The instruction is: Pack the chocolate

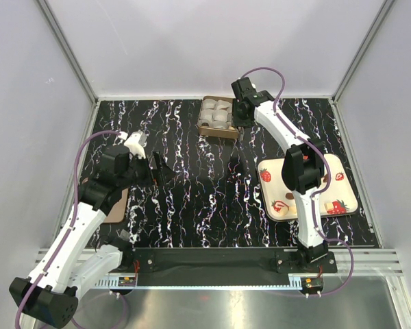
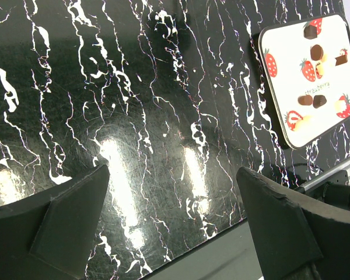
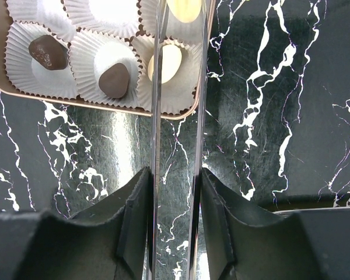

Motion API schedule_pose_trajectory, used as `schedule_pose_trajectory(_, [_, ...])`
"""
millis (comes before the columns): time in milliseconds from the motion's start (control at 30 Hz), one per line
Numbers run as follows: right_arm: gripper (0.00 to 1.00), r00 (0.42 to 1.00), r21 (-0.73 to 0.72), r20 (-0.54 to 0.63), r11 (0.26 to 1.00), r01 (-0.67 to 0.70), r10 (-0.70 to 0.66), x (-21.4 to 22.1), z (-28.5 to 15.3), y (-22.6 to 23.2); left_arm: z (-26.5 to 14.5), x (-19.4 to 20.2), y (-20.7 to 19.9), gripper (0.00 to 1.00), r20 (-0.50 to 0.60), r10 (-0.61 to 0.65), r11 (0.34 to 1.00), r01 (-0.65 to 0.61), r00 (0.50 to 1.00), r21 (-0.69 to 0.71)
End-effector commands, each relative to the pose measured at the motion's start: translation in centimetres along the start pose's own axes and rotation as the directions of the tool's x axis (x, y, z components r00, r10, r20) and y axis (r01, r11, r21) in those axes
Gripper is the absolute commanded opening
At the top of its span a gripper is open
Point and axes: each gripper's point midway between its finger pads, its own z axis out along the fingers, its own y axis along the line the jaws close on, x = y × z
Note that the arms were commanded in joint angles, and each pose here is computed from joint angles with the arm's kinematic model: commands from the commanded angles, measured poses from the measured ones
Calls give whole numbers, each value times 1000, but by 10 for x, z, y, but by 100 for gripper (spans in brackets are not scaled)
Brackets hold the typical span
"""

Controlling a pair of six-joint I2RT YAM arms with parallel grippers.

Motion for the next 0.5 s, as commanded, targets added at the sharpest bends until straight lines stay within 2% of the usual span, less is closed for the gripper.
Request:
schedule_pose_trajectory(0, [44,997,0,81,1000,11,-11,-21,-13,8,-5,-7,-1,99,39,26,1000,-26,999,-2])
schedule_pose_trajectory(467, [48,986,23,163,1000,20,-24,-53,-48,3,-13,-10,-3,99,52,24,1000,-24,998,-6])
